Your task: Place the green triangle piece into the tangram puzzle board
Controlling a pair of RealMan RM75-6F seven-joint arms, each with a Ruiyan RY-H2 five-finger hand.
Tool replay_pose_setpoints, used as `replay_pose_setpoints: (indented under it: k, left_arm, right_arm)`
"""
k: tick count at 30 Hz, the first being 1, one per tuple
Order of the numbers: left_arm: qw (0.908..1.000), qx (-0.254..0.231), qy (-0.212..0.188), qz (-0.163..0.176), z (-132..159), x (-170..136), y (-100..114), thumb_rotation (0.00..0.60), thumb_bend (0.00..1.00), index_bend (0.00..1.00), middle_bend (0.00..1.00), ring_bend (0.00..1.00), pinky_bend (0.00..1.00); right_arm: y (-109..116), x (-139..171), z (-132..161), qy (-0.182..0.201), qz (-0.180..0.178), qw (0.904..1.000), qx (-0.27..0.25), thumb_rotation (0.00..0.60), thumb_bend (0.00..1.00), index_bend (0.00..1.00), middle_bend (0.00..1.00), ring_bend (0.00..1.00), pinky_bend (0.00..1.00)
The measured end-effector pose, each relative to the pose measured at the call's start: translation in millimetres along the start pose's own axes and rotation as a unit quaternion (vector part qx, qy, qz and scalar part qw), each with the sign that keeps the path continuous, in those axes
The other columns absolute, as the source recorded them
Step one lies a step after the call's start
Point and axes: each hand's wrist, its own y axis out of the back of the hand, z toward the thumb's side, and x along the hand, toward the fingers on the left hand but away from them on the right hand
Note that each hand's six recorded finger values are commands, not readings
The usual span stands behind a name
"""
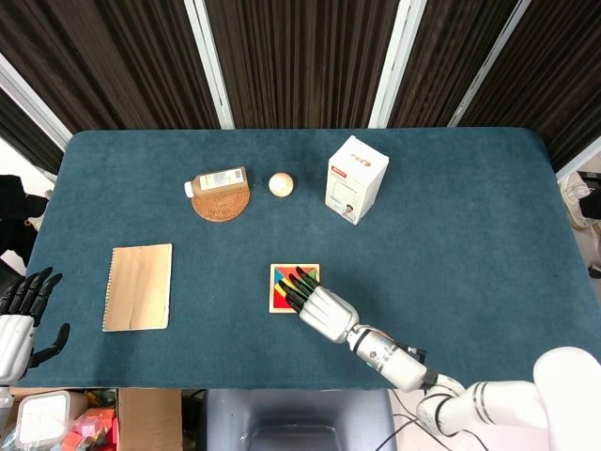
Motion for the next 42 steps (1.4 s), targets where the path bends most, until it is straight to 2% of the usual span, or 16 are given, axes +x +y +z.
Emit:
replay_pose_setpoints:
  k: [5,18,34,42]
  left_arm:
    - [1.0,0.001,0.001,0.0,0.2,-0.7,1.1,0.6,0.46,0.0,0.0,0.0,0.04]
    - [1.0,-0.001,0.005,-0.001,-1.8,-2.2,2.6,0.6,0.46,0.0,0.0,0.0,0.04]
    - [1.0,0.0,0.005,-0.004,-1.1,-1.1,1.3,0.6,0.46,0.0,0.0,0.0,0.04]
    - [1.0,0.0,0.004,-0.004,-0.6,-0.9,1.3,0.6,0.46,0.0,0.0,0.0,0.04]
  right_arm:
    - [-9.5,-0.6,6.2,0.006,0.015,0.9998,0.01,0.6,0.42,0.37,0.01,0.0,0.0]
    - [-12.8,-6.3,16.5,0.008,0.022,0.9994,0.027,0.6,0.42,0.4,0.01,0.0,0.0]
    - [-20.2,-0.6,5.6,-0.013,0.046,0.9977,0.049,0.6,0.42,0.41,0.01,0.0,0.0]
    - [-18.3,1.6,2.3,-0.018,0.043,0.998,0.044,0.6,0.42,0.41,0.01,0.0,0.0]
